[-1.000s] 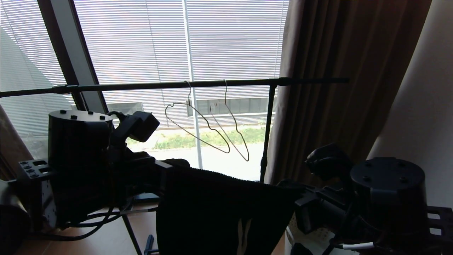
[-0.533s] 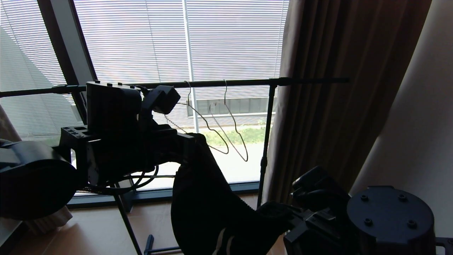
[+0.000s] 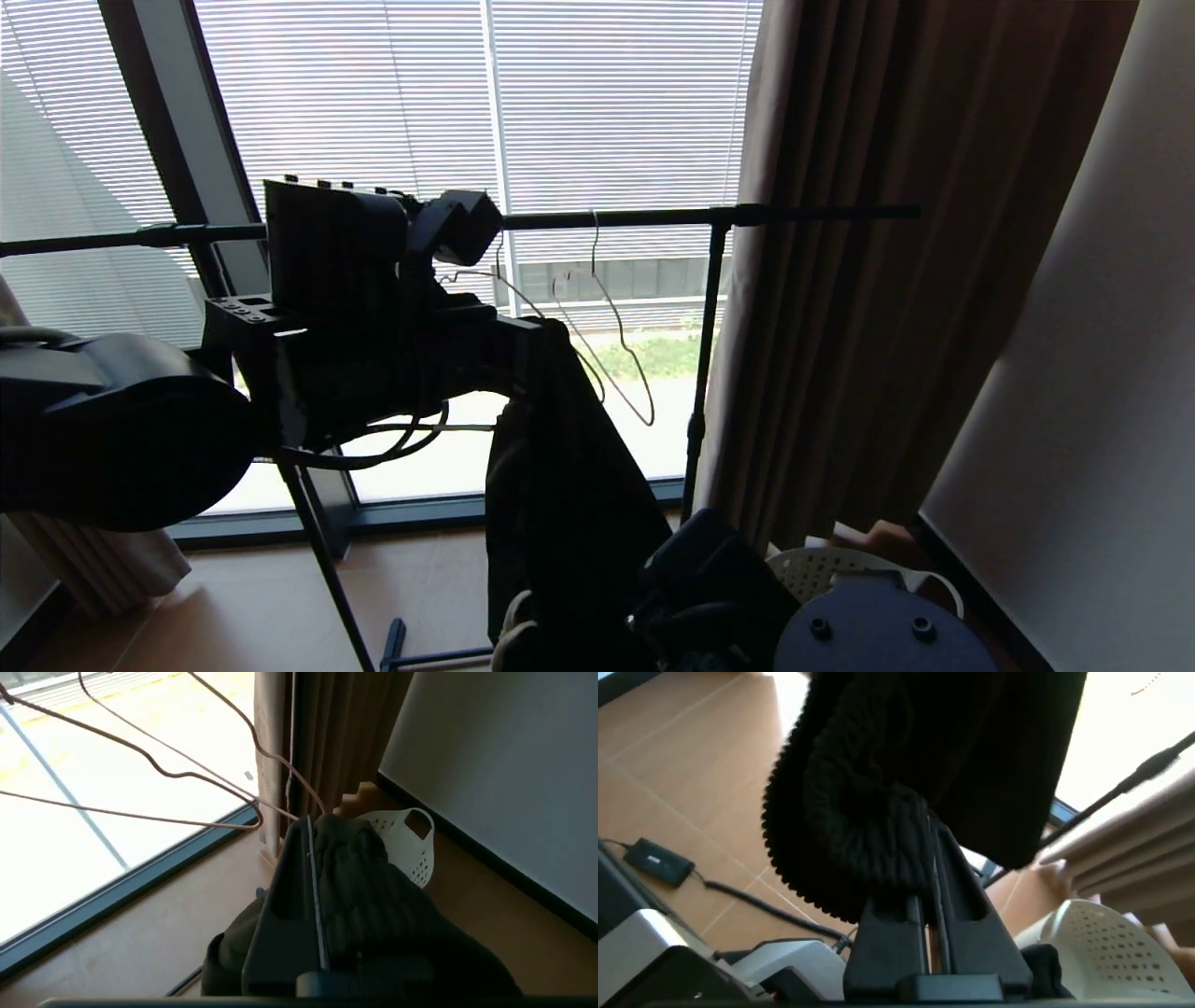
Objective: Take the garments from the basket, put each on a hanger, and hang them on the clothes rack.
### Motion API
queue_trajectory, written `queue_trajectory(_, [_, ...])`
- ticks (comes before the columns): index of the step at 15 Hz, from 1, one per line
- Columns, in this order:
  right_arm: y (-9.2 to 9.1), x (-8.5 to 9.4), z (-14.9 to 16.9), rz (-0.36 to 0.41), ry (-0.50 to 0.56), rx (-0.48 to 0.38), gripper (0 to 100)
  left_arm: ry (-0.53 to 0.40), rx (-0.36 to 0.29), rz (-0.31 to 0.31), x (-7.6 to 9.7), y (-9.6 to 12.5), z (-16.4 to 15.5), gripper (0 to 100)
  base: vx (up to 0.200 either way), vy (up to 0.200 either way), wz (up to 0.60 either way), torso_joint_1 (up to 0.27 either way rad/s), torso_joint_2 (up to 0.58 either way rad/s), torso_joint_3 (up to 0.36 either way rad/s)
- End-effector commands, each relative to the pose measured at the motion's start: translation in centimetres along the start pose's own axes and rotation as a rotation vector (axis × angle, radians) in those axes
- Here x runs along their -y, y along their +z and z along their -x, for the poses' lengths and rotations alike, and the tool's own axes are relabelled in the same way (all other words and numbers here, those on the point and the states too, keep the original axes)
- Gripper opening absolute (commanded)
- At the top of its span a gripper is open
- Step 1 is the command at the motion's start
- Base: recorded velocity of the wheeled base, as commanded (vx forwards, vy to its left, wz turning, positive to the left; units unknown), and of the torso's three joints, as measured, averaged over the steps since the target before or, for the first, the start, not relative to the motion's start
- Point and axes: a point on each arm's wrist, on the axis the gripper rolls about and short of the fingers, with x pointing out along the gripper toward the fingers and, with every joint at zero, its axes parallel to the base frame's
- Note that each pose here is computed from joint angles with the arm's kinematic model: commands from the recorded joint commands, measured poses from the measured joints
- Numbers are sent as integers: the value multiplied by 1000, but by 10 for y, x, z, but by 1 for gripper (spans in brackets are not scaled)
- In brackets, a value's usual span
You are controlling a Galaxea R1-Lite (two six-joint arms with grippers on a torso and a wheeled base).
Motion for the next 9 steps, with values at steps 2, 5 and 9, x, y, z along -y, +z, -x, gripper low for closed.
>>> queue_trajectory(2, [-6, -20, -13, 24, 79, -19, 0, -10, -4, 2, 3, -1, -7, 0, 0, 0, 0, 0, 0, 0])
queue_trajectory(5, [-2, -22, -15, 6, 135, 1, 0, -15, 5, -2, 5, 1, -5, 0, 0, 0, 0, 0, 0, 0])
queue_trajectory(9, [-13, 28, -25, -132, -38, -50, 0, 15, -10, 9, -4, -5, 9, 0, 0, 0, 0, 0, 0, 0])
